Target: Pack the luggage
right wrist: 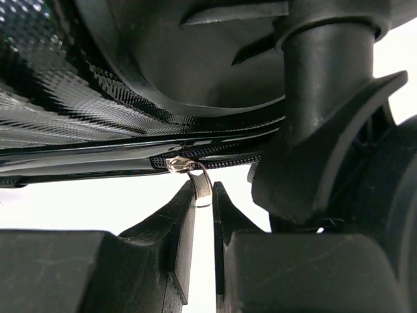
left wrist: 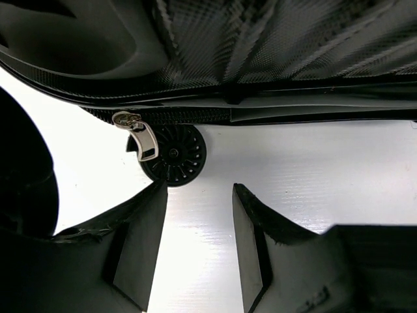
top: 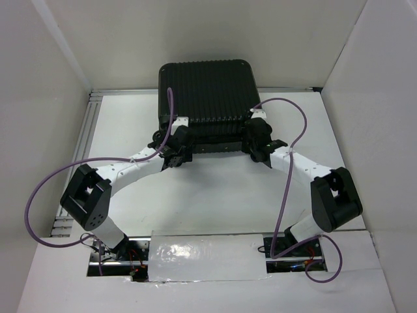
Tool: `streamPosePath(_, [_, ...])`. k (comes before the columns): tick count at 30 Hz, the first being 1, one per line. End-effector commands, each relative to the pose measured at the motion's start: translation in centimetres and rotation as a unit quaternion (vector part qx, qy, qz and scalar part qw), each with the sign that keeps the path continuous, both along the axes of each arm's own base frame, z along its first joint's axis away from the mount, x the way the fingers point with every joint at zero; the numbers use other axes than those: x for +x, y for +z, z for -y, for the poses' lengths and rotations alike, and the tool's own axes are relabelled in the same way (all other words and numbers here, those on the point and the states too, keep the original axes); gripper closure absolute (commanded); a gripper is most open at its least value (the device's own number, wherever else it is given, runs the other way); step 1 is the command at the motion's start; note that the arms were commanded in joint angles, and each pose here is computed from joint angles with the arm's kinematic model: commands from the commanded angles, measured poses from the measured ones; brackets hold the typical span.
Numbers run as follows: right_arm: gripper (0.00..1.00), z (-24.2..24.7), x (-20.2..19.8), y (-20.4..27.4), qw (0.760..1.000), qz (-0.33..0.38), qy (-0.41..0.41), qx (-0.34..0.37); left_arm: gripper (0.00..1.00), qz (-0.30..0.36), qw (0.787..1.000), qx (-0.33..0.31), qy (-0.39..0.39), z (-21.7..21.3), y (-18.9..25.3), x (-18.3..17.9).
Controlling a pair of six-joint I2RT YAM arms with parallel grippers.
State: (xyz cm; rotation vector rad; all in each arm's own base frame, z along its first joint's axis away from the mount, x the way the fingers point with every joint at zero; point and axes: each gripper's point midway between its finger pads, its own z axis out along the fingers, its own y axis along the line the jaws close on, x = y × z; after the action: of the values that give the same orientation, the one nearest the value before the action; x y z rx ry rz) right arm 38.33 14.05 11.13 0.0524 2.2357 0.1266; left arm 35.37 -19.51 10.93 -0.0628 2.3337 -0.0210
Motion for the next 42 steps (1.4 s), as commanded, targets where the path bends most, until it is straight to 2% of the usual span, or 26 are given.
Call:
streamPosePath(1, [1.00, 2.6, 0.1, 0.6, 0.999, 0.006, -0.031, -0.032, 0.43, -0.001, 0.998, 0.015, 0.058, -3.4, 0.1, 0.0])
streamPosePath(3, [0.98, 2.0, 0.4, 0.9, 1.000, 0.016, -0.014, -0.014, 0.43, -0.001, 0.998, 0.015, 0.058, -3.4, 0.1, 0.0])
streamPosePath(9, [0.79, 1.3, 1.0, 0.2, 1.000, 0.006, 0.013, -0.001, 0.43, 0.000, 0.999, 0.012, 0.052, -3.1, 0.3, 0.1])
streamPosePath(11, [0.67, 1.7, 1.2, 0.0, 1.000, 0.001, 0.007, -0.003, 0.43, 0.003, 0.999, 0.009, 0.052, -3.0, 0.7, 0.3])
streamPosePath(15, [0.49, 1.9, 1.5, -0.3, 1.000, -0.002, 0.013, 0.003, 0.43, 0.007, 0.999, 0.010, 0.049, -2.9, 0.8, 0.5])
streamPosePath(21, [0.47, 2.2, 2.0, -0.9, 1.000, -0.008, 0.012, 0.009, 0.43, 0.007, 0.999, 0.013, 0.046, -3.0, 0.8, 0.5])
streamPosePath(26, [0.62, 2.0, 2.0, -1.6, 1.000, -0.019, 0.009, 0.017, 0.43, 0.010, 0.999, 0.011, 0.046, -2.9, 0.9, 0.6])
streamPosePath(29, [0.80, 2.0, 2.0, -1.6, 1.000, -0.019, 0.009, 0.017, 0.43, 0.010, 0.999, 0.011, 0.046, -3.0, 0.9, 0.4])
streamPosePath(30, [0.90, 2.0, 2.0, -1.6, 1.000, -0.019, 0.009, 0.017, 0.43, 0.010, 0.999, 0.011, 0.051, -3.3, 0.9, 0.6])
streamPosePath(32, [1.00, 2.1, 2.0, -1.1, 1.000, -0.012, 0.005, 0.016, 0.43, 0.010, 0.999, 0.011, 0.051, -3.3, 0.9, 0.6])
streamPosePath(36, [1.00, 2.6, 2.2, 0.1, 1.000, 0.003, -0.006, 0.011, 0.43, 0.015, 0.998, 0.004, 0.054, -3.4, 1.3, 0.4])
streamPosePath(42, [1.00, 5.0, 1.8, 1.0, 0.997, 0.011, -0.043, -0.060, 0.40, 0.016, 0.998, -0.006, 0.062, -3.9, 1.6, 0.6])
